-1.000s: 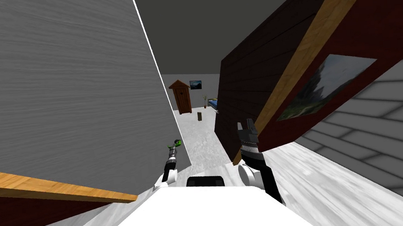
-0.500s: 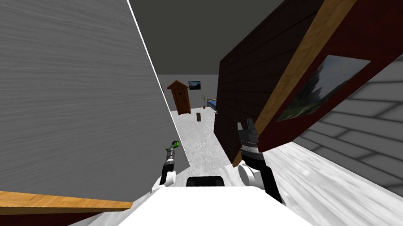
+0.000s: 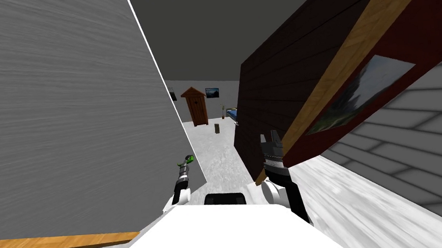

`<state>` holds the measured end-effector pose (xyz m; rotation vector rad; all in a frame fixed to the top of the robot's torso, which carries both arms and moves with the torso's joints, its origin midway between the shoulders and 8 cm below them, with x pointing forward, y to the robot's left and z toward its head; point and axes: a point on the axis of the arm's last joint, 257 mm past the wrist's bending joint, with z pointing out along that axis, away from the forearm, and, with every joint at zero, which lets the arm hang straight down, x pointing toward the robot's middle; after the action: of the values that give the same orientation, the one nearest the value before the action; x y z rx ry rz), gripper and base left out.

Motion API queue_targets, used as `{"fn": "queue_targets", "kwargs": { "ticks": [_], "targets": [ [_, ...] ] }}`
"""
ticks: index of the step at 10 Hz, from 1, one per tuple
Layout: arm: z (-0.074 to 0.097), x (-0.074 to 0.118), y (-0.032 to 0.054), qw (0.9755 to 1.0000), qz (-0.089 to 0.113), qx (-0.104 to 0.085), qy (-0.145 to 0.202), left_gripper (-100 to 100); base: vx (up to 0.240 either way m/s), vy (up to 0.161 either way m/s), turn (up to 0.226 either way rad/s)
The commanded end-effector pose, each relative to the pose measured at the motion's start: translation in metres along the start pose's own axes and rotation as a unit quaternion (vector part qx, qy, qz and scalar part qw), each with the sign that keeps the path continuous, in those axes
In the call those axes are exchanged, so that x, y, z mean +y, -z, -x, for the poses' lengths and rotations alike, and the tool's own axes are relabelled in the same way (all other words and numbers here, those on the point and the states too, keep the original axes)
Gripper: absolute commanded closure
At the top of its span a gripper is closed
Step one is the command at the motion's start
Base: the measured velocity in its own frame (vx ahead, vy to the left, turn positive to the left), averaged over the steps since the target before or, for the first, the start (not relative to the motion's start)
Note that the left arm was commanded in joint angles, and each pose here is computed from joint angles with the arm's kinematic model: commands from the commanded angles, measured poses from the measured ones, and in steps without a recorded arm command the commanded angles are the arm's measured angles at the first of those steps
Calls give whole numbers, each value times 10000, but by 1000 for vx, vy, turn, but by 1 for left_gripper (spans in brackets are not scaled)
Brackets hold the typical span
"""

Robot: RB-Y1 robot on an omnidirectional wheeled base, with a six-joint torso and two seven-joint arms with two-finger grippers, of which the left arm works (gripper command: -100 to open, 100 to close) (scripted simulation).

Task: Push the door open

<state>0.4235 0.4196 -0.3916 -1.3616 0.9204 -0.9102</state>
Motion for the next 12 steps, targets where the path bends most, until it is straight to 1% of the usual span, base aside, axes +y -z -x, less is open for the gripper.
{"fn": "queue_targets", "kwargs": {
  "ticks": [1,6,9,12],
  "targets": [
    [242,-17,-15,9998,-32,-213,-35,100,122,-16,-46],
    [638,-24,54,9981,-33,-614,-33,100,104,-8,-34],
    [872,-27,113,9963,-32,-857,-29,100,100,-6,-37],
    [1100,-29,184,9940,-31,-1096,-25,100,103,-4,-33]
  ]
}}
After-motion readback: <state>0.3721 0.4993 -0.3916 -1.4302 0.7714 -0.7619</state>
